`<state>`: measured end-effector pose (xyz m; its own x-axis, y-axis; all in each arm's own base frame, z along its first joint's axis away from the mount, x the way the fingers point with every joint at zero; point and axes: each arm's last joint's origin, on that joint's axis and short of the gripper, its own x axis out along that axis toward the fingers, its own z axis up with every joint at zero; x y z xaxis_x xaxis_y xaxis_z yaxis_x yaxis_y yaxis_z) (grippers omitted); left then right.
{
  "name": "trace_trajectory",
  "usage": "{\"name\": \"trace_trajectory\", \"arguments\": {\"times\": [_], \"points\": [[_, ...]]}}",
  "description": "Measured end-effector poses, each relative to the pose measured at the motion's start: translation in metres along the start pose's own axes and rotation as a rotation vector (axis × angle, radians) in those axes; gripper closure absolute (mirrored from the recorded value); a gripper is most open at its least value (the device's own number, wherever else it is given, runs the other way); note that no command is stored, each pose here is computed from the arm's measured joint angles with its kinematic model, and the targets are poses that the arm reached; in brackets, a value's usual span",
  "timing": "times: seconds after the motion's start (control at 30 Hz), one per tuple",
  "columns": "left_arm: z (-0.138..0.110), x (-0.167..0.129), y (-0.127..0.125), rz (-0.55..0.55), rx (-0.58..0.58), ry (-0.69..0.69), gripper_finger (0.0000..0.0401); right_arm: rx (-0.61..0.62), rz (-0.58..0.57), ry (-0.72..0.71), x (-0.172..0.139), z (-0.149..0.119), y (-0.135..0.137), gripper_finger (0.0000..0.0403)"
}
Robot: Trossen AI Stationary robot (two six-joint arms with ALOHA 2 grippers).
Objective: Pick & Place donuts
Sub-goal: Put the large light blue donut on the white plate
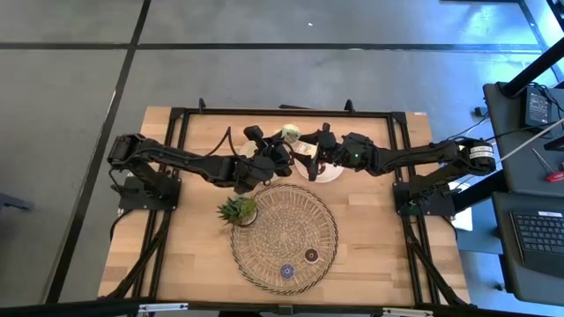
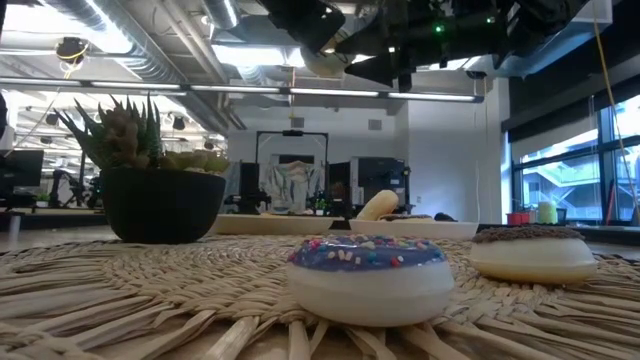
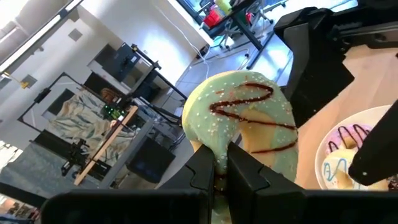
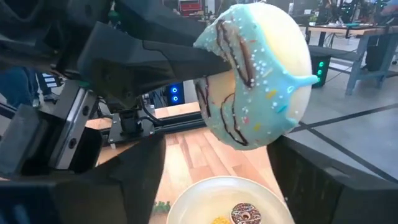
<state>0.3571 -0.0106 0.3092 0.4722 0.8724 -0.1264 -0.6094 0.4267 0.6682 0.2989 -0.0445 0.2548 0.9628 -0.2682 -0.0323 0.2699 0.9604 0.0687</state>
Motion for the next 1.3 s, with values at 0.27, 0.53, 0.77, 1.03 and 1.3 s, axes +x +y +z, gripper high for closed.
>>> {"name": "trace_trajectory", "arguments": {"times": [0.27,0.53,0.77,1.03,1.3], "points": [[0.0,-0.0005,-0.0006,-0.008,-0.012,-0.004,0.0384,0.03,-0.082,-0.02,-0.0001,0.0014,-0.0024,0.0114],[0.0005,-0.0005,-0.0019,-0.05,-0.036,-0.022,0.0384,0.038,-0.109,-0.048,-0.0003,0.0041,-0.0029,0.0146],[0.0002,-0.0005,-0.0012,-0.025,-0.036,-0.011,0.0384,0.036,-0.11,-0.047,-0.0003,0.0039,-0.0028,0.0196],[0.0004,-0.0002,-0.0016,-0.047,-0.035,-0.02,0.0384,0.01,-0.11,-0.043,-0.0003,0.0037,-0.0028,0.0242],[0.0006,-0.0002,-0.0019,-0.055,-0.014,-0.025,0.0361,-0.024,-0.111,-0.04,-0.0003,0.0036,-0.0028,0.0315]]}}
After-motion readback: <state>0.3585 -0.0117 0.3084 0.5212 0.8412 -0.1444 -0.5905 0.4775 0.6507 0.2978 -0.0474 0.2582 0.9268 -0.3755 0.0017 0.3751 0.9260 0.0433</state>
